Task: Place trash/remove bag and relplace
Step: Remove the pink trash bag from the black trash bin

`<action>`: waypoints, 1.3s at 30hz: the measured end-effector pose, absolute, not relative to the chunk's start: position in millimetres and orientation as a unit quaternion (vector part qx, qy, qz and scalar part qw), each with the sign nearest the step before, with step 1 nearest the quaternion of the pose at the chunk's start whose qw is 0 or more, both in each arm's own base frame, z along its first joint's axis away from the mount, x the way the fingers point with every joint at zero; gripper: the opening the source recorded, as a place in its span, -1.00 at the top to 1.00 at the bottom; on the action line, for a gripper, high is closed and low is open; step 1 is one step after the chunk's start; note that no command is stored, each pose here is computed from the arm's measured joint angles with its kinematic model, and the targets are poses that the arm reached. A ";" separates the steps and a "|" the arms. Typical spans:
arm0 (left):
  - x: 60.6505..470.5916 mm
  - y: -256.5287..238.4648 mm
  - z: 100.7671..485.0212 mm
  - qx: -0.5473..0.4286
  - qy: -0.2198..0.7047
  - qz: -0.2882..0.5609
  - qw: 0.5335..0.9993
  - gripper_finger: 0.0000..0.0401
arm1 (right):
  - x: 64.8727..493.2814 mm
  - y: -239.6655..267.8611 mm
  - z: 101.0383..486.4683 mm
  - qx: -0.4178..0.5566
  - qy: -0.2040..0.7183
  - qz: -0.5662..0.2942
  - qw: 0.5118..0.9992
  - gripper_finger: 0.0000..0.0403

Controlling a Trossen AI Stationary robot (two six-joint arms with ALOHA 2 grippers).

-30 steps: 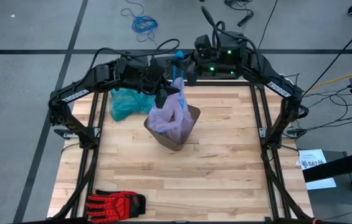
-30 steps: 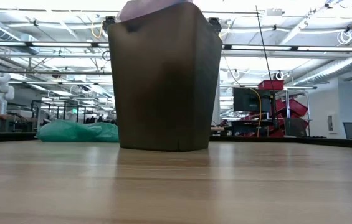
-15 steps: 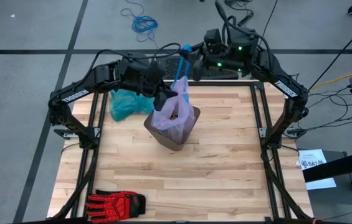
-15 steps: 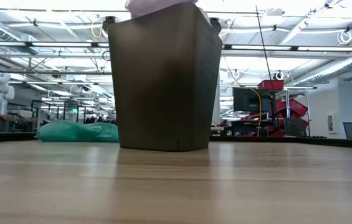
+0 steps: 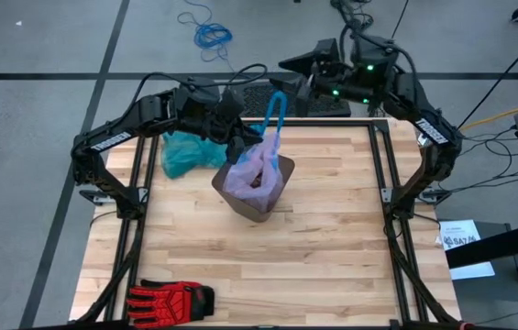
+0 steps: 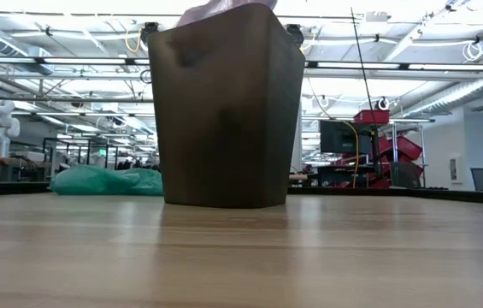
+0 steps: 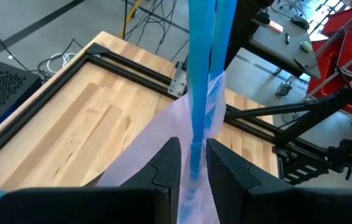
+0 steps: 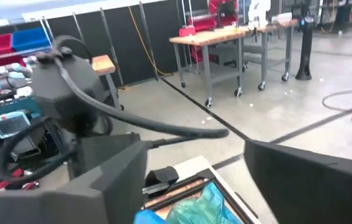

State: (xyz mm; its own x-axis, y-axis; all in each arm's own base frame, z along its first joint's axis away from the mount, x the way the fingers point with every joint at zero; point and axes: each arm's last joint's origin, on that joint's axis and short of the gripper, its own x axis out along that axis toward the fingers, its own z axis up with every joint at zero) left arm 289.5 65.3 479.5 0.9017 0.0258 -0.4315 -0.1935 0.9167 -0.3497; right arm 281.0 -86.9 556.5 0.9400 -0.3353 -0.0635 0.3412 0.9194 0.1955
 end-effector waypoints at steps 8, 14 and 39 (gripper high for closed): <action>264.1 61.9 496.3 -0.188 0.185 0.058 0.963 0.64 | 245.9 -74.9 570.3 0.094 0.012 -0.149 0.984 -0.47; 225.3 52.8 519.1 -0.179 0.138 0.053 0.973 0.64 | 224.8 -63.1 542.4 0.178 0.186 -0.053 0.965 -0.40; 151.1 30.3 543.5 -0.167 0.086 0.037 0.982 0.64 | 322.5 -82.6 454.8 -0.067 0.394 0.075 0.913 -0.37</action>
